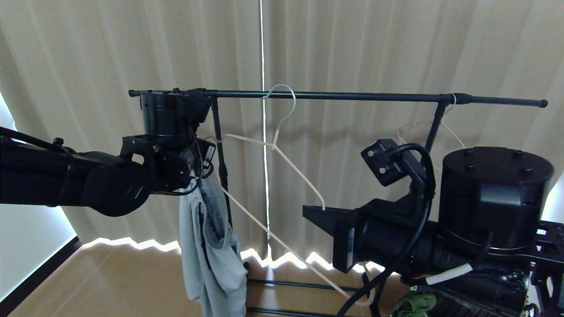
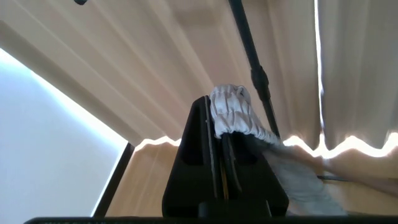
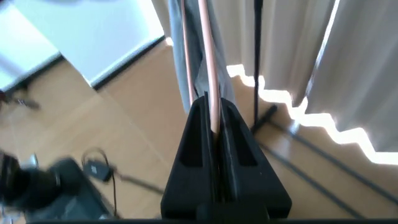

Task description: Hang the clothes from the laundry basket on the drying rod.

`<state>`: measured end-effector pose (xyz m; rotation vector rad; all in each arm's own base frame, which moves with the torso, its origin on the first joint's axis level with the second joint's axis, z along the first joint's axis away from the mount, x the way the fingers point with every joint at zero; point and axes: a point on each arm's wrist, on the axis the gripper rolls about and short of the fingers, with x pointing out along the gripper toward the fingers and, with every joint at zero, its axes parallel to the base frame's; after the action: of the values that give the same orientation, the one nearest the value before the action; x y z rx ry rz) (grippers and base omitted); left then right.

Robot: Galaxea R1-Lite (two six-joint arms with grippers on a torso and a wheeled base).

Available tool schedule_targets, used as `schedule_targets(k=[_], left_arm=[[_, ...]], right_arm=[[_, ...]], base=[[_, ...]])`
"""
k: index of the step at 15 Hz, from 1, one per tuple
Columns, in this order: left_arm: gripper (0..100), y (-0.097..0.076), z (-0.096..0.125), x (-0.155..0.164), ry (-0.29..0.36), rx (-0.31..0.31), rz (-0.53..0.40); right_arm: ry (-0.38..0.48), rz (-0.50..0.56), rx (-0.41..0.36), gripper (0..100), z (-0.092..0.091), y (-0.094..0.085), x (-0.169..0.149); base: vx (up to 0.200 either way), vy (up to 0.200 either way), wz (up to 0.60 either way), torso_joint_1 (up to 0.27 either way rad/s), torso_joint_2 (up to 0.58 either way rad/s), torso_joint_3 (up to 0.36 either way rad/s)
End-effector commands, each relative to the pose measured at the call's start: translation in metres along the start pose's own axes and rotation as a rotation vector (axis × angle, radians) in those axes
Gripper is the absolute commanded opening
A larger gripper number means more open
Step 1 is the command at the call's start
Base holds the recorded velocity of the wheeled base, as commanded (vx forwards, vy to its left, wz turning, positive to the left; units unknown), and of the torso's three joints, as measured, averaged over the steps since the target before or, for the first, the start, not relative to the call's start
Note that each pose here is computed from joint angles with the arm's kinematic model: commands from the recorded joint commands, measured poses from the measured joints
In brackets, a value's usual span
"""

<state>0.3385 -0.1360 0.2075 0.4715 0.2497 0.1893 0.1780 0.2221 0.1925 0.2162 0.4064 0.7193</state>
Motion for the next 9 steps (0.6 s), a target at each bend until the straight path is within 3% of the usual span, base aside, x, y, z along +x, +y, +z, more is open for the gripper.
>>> schedule_targets(k=[1,4,9], left_arm=[[0,0.002,0.002,-0.004,-0.008,-0.004,-0.001],[0,0.001,0.006,-0.011,-0.015,-0.005,0.002],[0,0.006,0.004,-0.027,0.027,0.037,-0.015]], right_arm=[[0.036,-0.016,-0.005,0,-0.010,-0.002,0.016],[0.041,-0.033,-0.005,0,-0.011,-0.001,0.030],[0.042,-0.065,-0.011,0,-0.014,0.000,0.047]], base=[[0.000,0.000,0.00,0.000,0.00,0.000],[0.000,0.000,0.00,0.000,0.00,0.000],[0.000,0.000,0.00,0.000,0.00,0.000]])
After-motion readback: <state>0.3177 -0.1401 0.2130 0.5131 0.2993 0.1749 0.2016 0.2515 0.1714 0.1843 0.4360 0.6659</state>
